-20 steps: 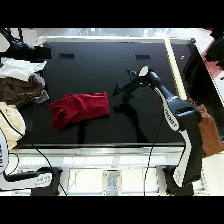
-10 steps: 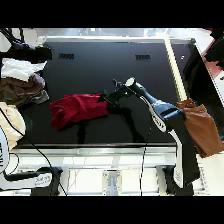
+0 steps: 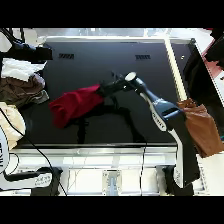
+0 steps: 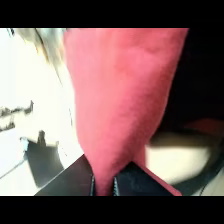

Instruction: Fold the shirts.

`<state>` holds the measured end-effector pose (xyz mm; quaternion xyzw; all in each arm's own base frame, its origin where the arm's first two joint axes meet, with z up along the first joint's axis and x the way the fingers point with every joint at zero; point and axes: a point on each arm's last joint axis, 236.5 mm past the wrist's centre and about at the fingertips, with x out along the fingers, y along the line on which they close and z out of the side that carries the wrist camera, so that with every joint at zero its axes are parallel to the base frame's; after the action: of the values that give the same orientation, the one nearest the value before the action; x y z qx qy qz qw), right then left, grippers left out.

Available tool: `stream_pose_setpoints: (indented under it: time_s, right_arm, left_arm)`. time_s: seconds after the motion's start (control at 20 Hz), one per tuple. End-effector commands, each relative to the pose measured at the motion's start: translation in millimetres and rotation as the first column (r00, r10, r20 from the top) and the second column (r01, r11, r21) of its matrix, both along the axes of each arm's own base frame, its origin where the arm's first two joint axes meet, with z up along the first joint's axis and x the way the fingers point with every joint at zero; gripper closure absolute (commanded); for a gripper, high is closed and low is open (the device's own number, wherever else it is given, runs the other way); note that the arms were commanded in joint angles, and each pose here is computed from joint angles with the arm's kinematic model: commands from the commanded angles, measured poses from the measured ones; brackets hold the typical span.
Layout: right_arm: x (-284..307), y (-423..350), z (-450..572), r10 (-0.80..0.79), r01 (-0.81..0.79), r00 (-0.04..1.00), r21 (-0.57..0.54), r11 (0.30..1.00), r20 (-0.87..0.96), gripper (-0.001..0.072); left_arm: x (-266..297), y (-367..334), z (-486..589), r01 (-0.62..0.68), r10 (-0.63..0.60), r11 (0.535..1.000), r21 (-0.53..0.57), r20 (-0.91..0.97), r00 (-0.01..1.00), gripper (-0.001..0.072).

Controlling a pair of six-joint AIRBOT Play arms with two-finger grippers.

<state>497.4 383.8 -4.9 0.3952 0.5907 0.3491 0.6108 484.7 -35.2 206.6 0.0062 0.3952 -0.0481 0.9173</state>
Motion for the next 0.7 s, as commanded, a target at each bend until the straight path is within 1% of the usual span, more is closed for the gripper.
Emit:
stream_pose_setpoints:
  time_s: [0.0,0.1,0.15,0.2,0.3,0.4,0.5,0.55,0.65]
  right_arm:
    - [66.4,-105.5,61.0,-0.166,0.181,0.969,-0.070,0.981,0.186,0.0692]
    - [80.2,-202.3,93.9,-0.250,0.297,0.932,-0.153,0.943,0.263,0.0693]
    - [78.4,-251.4,108.2,-0.290,0.355,0.913,-0.207,0.912,0.287,0.0693]
    - [70.2,-305.6,122.2,-0.324,0.414,0.892,-0.283,0.865,0.314,0.0693]
    - [39.8,-407.9,149.4,-0.393,0.524,0.846,-0.419,0.741,0.361,0.0693]
    - [-8.8,-495.7,172.4,-0.467,0.599,0.800,-0.526,0.604,0.376,0.0693]
    - [-70.3,-555.7,184.5,-0.542,0.612,0.773,-0.612,0.500,0.330,0.0693]
    - [-102.1,-576.1,183.3,-0.574,0.589,0.769,-0.661,0.464,0.282,0.0693]
    - [-168.1,-610.8,167.7,-0.640,0.484,0.754,-0.786,0.385,0.151,0.0693]
  left_arm:
    - [-1.5,0.0,-1.8,0.001,-0.001,1.000,0.002,-0.009,1.000,0.0694]
    - [-1.1,-0.1,-1.4,0.001,-0.001,1.000,0.001,-0.007,1.000,0.0694]
    - [-0.3,-0.3,-1.0,0.001,-0.001,1.000,0.001,-0.004,1.000,0.0694]
    - [0.6,-0.3,-0.1,0.001,-0.001,1.000,0.000,0.002,1.000,0.0694]
    - [1.0,-0.4,-0.7,0.001,-0.001,1.000,0.000,0.001,1.000,0.0694]
    - [0.9,-1.3,-1.5,0.003,-0.003,1.000,0.000,-0.002,1.000,0.0694]
    - [0.8,-5.1,-1.4,0.010,-0.010,1.000,-0.003,-0.001,1.000,0.0694]
    - [0.5,-7.7,-1.4,0.015,-0.015,1.000,-0.004,-0.001,1.000,0.0694]
    - [-0.1,-13.5,-1.4,0.027,-0.027,1.000,-0.007,-0.002,1.000,0.0694]
